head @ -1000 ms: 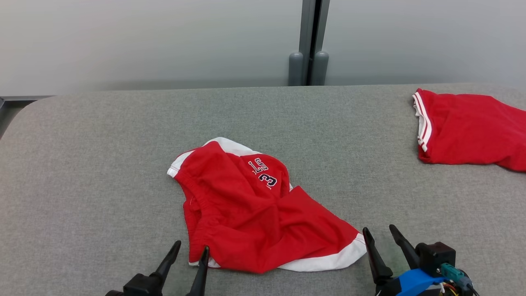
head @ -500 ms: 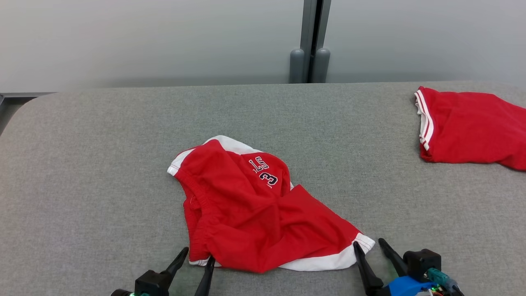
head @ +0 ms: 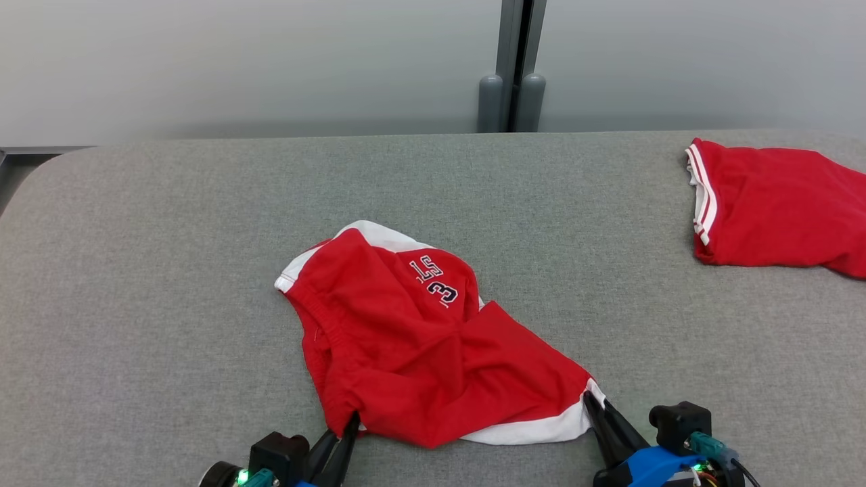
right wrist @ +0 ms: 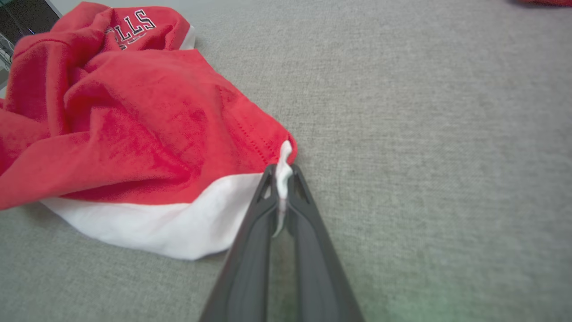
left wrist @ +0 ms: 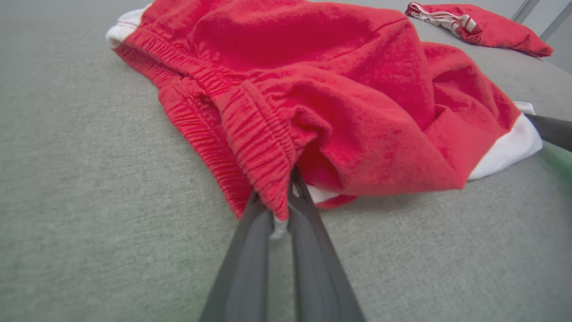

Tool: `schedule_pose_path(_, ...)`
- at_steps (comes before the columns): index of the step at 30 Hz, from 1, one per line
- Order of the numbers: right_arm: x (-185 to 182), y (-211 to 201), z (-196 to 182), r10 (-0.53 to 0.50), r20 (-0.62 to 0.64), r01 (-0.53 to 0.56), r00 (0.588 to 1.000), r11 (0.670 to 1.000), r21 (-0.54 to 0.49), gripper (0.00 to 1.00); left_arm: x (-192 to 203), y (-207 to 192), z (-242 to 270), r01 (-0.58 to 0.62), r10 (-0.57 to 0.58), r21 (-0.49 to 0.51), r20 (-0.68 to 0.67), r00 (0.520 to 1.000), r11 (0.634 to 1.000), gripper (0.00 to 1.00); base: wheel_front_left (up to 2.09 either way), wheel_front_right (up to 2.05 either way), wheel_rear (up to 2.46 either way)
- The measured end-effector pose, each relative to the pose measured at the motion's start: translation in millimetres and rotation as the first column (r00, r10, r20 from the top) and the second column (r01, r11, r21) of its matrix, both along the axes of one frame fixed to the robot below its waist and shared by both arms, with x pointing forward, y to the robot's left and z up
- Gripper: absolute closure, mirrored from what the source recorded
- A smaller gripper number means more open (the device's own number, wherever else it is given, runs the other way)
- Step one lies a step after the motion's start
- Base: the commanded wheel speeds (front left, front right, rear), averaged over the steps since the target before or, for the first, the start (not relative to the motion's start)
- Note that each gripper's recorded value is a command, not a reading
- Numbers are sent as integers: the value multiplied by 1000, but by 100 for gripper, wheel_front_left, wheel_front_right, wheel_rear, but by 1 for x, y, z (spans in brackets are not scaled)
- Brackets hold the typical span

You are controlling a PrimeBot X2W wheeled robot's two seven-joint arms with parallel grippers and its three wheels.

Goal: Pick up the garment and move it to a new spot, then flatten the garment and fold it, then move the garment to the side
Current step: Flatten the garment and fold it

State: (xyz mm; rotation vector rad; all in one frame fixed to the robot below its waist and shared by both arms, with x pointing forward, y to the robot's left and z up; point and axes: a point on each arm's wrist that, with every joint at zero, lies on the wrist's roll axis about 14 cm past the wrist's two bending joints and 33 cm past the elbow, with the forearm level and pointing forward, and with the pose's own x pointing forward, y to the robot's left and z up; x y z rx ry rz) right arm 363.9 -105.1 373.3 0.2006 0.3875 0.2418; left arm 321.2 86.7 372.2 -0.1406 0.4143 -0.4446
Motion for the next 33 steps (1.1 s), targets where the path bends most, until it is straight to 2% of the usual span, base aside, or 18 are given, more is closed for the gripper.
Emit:
schedule_pose_path(6, 4, 1, 13, 2, 50, -2, 999, 1000, -1, 100, 0, -21, 19, 83, -82, -15, 68, 994, 996, 100, 0, 0, 0)
schedule_pose_path(11, 20, -2, 45, -20, 158, 17, 987, 1000, 20, 100, -1, -43, 47, 173, -165, -38, 161, 973, 984, 100, 0, 0, 0)
schedule_pose_path(15, 34, -4, 70, -31, 242, 23, 970, 999, 37, 100, 11, -48, 74, 204, -184, -57, 246, 952, 977, 100, 0, 0, 0)
schedule_pose_path(19, 54, -2, 101, -54, 325, 26, 944, 996, 91, 100, 36, -42, 109, 206, -172, -60, 354, 919, 977, 100, 0, 0, 0)
schedule_pose_path(23, 80, -2, 137, -60, 423, 18, 904, 995, 103, 100, 66, -34, 141, 197, -149, -65, 445, 883, 978, 100, 0, 0, 0)
schedule_pose_path(26, 103, -1, 161, -51, 482, 6, 875, 995, 95, 100, 90, -30, 161, 215, -171, -30, 506, 846, 976, 100, 0, 0, 0)
schedule_pose_path(29, 142, -1, 204, -69, 566, -9, 822, 991, 133, 100, 133, -31, 193, 236, -182, -17, 585, 791, 972, 100, 0, 0, 0)
schedule_pose_path(31, 152, -3, 211, -75, 575, -9, 815, 990, 141, 100, 143, -31, 199, 240, -176, -30, 594, 785, 970, 100, 0, 0, 0)
schedule_pose_path(32, 175, -5, 232, -86, 608, -12, 789, 988, 155, 100, 166, -34, 209, 251, -174, -43, 608, 774, 967, 100, 0, 0, 0)
schedule_pose_path(33, 187, -5, 240, -84, 619, -15, 781, 988, 153, 100, 177, -34, 214, 254, -176, -40, 616, 768, 966, 100, 0, 0, 0)
